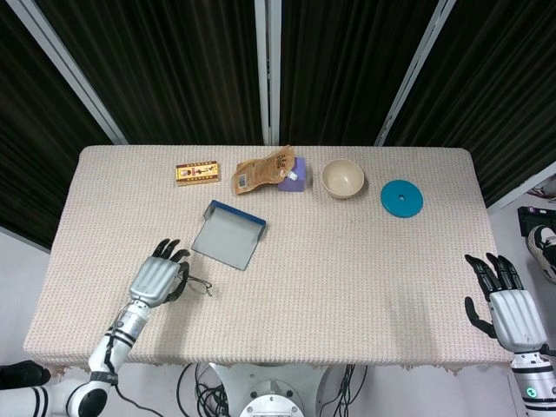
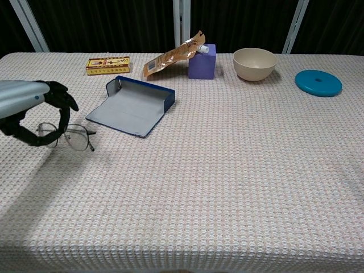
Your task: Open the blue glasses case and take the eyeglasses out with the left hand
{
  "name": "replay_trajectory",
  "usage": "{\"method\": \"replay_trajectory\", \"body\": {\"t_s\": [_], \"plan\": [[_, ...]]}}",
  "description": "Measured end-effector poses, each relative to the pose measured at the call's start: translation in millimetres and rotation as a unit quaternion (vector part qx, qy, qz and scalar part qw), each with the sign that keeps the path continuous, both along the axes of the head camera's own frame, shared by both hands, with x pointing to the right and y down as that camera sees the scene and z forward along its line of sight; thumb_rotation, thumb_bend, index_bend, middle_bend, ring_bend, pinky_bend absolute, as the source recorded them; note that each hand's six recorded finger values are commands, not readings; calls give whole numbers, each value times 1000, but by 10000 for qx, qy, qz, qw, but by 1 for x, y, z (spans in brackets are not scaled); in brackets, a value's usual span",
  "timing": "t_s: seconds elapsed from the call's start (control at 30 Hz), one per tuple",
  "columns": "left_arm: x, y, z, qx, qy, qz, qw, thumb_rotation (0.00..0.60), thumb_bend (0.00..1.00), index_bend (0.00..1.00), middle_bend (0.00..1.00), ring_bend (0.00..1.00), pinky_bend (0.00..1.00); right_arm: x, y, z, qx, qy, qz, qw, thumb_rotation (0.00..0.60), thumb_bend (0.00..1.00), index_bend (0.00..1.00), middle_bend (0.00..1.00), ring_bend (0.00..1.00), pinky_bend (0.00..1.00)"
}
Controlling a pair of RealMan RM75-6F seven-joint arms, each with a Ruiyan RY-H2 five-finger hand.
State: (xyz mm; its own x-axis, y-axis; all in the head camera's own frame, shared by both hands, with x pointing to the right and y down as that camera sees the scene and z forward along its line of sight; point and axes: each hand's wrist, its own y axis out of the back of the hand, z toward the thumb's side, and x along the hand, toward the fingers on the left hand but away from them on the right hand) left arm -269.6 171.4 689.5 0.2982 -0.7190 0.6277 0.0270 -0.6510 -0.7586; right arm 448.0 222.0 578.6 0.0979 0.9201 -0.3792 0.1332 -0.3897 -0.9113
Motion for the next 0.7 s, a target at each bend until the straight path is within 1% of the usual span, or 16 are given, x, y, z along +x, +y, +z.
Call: {"method": "replay_trajectory", "body": {"t_s": [0.03,0.1,0.13,0.17,0.2,0.23,0.27,0.33,0.4,0.5,0.6,0.63,0.7], "plan": [[-1,5,1,-81,-72,44,9999,600,572,611,191,0,0,0,0,0,-3,-5,-5,10000,600,477,0,154,0,35],[-1,11,5,-208,-125,103,9997,600,485,452,158,0,0,-1,0,0,3,-6,-14,10000,600,477,0,154,0,35],[0,14,7,-295,-136,138,9994,600,399,328,132,0,0,-1,0,-1,12,-5,-17,10000,600,477,0,155,0,35],[2,15,9,-353,-134,157,9992,600,325,231,110,0,0,-1,0,-1,20,-2,-18,10000,600,477,0,155,0,35],[4,16,10,-396,-117,161,9990,600,263,156,90,0,0,-1,1,-2,28,0,-17,10000,600,477,0,154,0,35],[6,16,11,-407,-76,140,9990,600,206,99,72,0,0,-1,1,-3,38,1,-12,10000,600,477,0,155,0,35],[7,14,11,-387,-35,109,9992,600,171,73,63,0,0,-1,1,-3,42,3,-4,10000,600,477,0,155,0,35],[9,9,8,-276,102,7,9996,600,124,53,56,0,0,0,2,-4,50,10,7,10000,600,477,0,155,0,35],[10,3,3,-110,260,-115,9995,600,113,52,56,0,0,0,2,-5,55,13,19,10000,600,477,0,155,0,35],[3,-11,-10,267,482,-390,9977,600,113,64,61,0,0,2,1,-7,66,26,42,10000,600,477,0,155,0,35],[-19,-28,-27,733,486,-745,9933,600,112,118,84,0,0,6,-2,-8,64,53,74,9999,600,477,0,156,0,34],[-31,-34,-34,935,452,-914,9904,600,113,142,99,0,0,8,-3,-9,64,74,84,9999,600,477,0,157,0,34],[-52,-41,-44,1235,375,-1159,9848,600,113,164,115,0,0,10,-5,-11,66,69,109,9999,600,477,0,157,0,32]]}}
